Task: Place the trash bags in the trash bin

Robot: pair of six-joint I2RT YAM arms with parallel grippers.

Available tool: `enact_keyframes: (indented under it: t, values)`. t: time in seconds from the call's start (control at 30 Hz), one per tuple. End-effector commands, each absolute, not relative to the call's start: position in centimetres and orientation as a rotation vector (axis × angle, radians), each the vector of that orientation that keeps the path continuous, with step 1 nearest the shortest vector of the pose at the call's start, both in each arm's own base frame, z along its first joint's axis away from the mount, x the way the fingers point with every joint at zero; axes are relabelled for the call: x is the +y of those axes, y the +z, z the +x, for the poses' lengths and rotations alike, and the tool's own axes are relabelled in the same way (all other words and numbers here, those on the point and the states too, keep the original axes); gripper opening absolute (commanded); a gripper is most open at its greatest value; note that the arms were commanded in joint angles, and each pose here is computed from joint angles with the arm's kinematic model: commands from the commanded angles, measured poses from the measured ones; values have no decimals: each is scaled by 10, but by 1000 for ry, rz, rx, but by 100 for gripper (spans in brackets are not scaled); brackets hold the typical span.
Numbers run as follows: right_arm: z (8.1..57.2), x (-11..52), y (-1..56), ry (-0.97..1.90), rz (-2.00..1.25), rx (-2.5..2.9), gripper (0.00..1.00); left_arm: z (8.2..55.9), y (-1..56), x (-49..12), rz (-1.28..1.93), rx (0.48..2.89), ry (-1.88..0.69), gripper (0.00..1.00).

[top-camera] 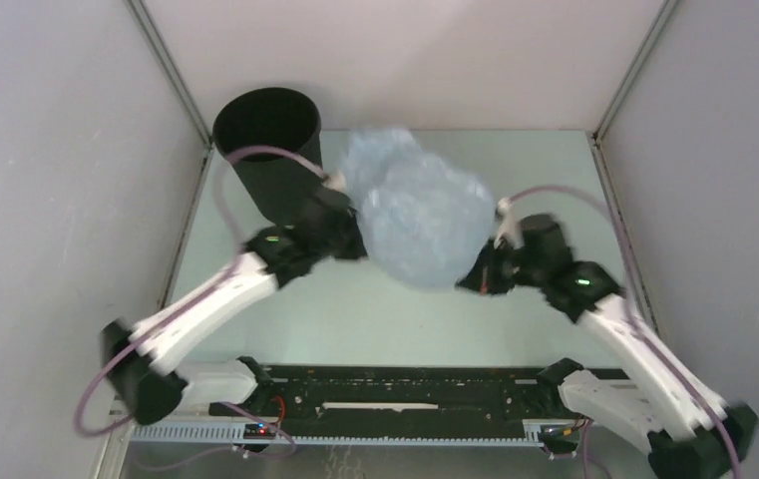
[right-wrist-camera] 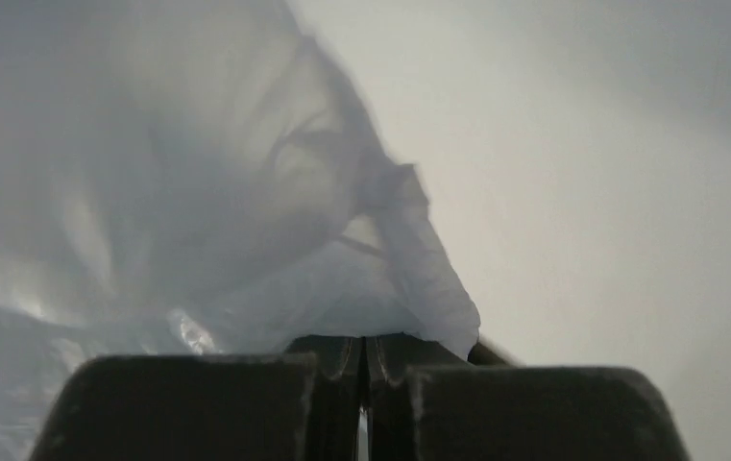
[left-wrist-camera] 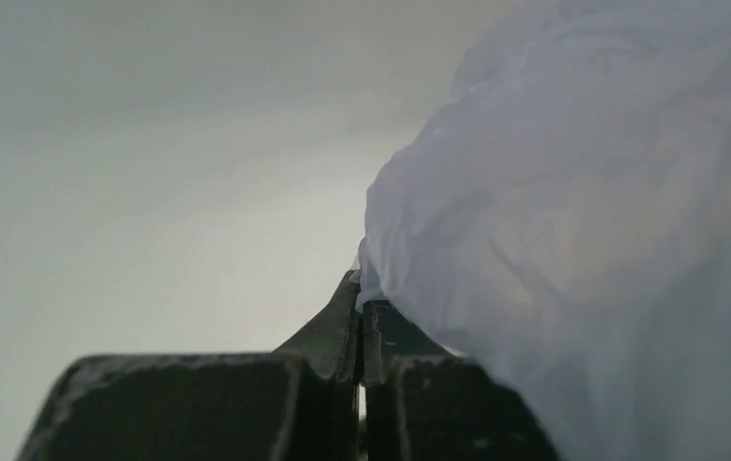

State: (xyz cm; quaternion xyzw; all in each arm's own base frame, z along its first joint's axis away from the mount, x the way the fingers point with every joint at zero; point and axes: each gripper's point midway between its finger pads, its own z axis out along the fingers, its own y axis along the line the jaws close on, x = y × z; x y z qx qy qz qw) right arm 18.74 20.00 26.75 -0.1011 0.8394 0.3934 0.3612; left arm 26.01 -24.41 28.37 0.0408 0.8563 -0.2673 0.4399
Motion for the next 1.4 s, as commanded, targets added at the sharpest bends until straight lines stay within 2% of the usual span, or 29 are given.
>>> enact_keyframes:
  t: [0.0,0.07,0.17,0.23,0.3,0.4,0.43,0.47,0.5,0.57,0.63,0.7,0.8,0.87,0.9,1.0,1.2,1.3,1.37]
  values:
    - [135,200,157,1050,-105,2579,0,203,153,-235,176,2561,-568,0]
    - [139,202,174,1051,-114,2505,0,213,180,-240,204,2470,-603,0]
    - [175,201,246,1019,-137,2318,0,253,257,-257,220,2305,-636,0]
    - [202,200,312,1004,-161,2216,0,284,332,-269,188,2193,-679,0]
    - [218,198,390,989,-207,2097,0,297,438,-283,179,1993,-811,0]
    - [196,199,518,992,-344,1776,0,266,578,-286,224,1629,-1056,0]
    - [181,196,554,1003,-375,1646,0,253,603,-280,239,1544,-1089,0]
    - [174,196,566,1021,-383,1588,0,242,613,-276,257,1496,-1096,0]
    - [171,195,567,1030,-379,1560,0,238,607,-273,264,1496,-1079,0]
    - [178,194,534,1014,-353,1593,0,245,561,-263,215,1576,-996,0]
    - [189,193,461,978,-279,1747,0,264,451,-250,110,1811,-835,0]
    - [191,197,364,971,-228,1986,0,267,345,-238,49,2054,-723,0]
    - [159,201,233,1001,-173,2345,0,226,208,-228,65,2451,-674,0]
    - [136,198,181,1014,-79,2499,0,195,163,-229,95,2583,-731,0]
    - [128,199,174,1039,-73,2515,0,188,157,-229,96,2587,-750,0]
    - [133,205,215,1101,-119,2363,0,201,194,-234,88,2440,-799,0]
    - [191,200,382,1006,-264,2051,0,278,418,-266,219,2016,-798,0]
    - [199,199,458,976,-336,1900,0,279,527,-272,232,1784,-898,0]
    - [199,196,482,962,-349,1825,0,272,551,-269,234,1707,-930,0]
